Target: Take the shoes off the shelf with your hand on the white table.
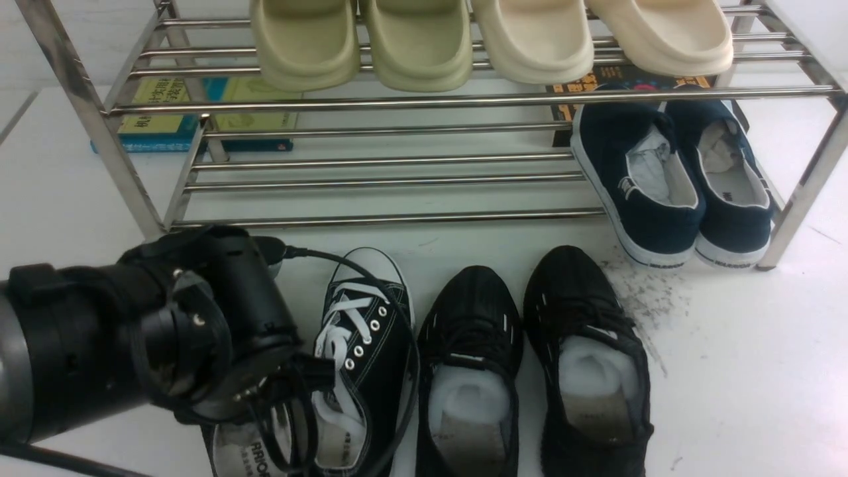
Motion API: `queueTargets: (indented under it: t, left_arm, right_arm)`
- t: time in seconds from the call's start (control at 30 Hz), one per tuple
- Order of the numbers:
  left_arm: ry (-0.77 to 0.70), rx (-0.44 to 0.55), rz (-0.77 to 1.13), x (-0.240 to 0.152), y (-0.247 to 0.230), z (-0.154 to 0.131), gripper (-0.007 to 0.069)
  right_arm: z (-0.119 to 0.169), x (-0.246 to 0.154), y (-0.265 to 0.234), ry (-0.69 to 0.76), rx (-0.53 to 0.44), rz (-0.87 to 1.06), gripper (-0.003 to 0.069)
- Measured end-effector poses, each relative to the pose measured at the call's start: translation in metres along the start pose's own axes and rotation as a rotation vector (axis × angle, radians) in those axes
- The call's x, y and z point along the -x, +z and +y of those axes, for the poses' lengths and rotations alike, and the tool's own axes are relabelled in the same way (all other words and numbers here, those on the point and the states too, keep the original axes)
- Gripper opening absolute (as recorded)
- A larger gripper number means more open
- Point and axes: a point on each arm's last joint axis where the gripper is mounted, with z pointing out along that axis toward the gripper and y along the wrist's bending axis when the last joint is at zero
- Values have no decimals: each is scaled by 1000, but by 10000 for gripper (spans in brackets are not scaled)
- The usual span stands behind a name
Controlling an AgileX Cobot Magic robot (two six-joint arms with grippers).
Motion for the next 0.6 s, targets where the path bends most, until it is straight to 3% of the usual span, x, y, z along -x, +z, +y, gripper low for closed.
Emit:
queueTargets:
  t: [0.2, 0.3, 0.43, 0.47, 0.5, 0.6]
  left_arm:
    - [-25, 31, 8, 3, -5, 2, 344]
    - [-48, 64, 6, 8, -14, 7, 347]
    - [-126, 130, -43, 20, -35, 32, 151]
    - [-137, 135, -43, 21, -35, 34, 137]
    - [-182, 140, -49, 25, -35, 45, 62]
    - [-283, 133, -31, 30, -23, 66, 9]
  right_arm:
    - [0, 0, 0, 0, 0, 0, 239]
    - [0, 0, 0, 0, 0, 0, 239]
    - [0, 0, 0, 0, 0, 0, 239]
    - [0, 0, 0, 0, 0, 0, 239]
    - [0, 0, 0, 0, 0, 0, 239]
    - [0, 0, 0, 0, 0, 0, 239]
